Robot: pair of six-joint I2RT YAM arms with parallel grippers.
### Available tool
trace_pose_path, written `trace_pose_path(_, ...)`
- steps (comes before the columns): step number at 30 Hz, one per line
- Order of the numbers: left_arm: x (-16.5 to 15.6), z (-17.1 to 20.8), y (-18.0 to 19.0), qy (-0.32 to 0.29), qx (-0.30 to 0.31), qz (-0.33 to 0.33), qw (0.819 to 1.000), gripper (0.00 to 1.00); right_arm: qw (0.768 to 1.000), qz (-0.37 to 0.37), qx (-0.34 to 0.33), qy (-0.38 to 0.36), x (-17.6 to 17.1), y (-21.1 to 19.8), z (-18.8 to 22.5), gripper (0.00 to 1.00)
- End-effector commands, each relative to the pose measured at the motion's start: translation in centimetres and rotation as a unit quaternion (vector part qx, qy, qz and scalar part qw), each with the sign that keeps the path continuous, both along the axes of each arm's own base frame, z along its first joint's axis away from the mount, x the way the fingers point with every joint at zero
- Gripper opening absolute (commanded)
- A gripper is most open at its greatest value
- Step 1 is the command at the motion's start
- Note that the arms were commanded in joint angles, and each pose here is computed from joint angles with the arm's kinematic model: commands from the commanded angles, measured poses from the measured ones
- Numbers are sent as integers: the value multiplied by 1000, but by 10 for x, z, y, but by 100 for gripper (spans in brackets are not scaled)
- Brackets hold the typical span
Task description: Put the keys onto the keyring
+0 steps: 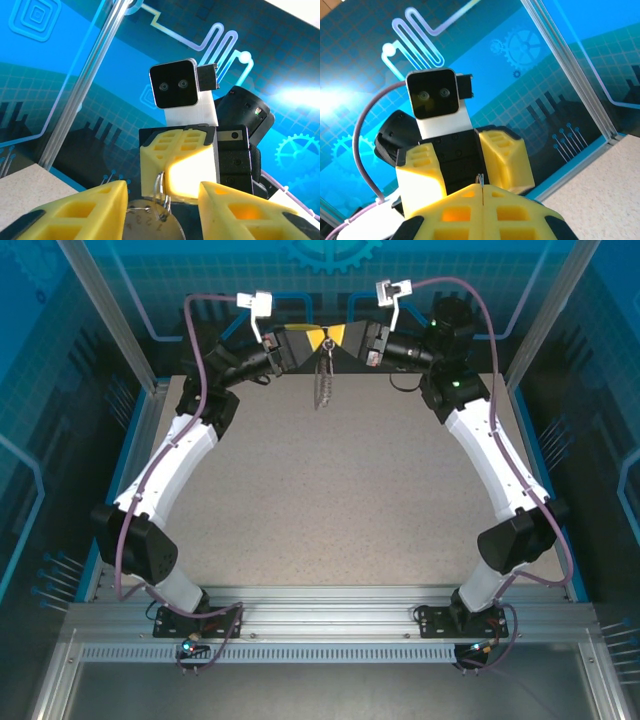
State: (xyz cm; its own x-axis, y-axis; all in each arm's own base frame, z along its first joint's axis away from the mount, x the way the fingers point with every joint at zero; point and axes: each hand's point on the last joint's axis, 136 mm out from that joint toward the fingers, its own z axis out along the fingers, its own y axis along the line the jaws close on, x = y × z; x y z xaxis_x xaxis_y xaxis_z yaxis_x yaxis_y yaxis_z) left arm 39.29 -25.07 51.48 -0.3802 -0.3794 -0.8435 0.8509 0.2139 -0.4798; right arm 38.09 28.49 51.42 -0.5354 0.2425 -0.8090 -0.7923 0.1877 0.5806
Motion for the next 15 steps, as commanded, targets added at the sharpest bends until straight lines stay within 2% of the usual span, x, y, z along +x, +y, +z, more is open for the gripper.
trace_pose_path(1, -19, 22, 12, -36, 14, -1, 999, 46, 999, 24, -24, -29, -11, -5, 7, 0)
trace_pose_path(10, -29, 10, 7, -32, 100, -30, 994, 50, 991, 70, -101, -49, -23, -14, -8, 0)
trace_pose_path(15, -37, 6, 3, -26, 125, -67, 990, 50, 989, 81, -115, -47, -20, -26, -12, 0)
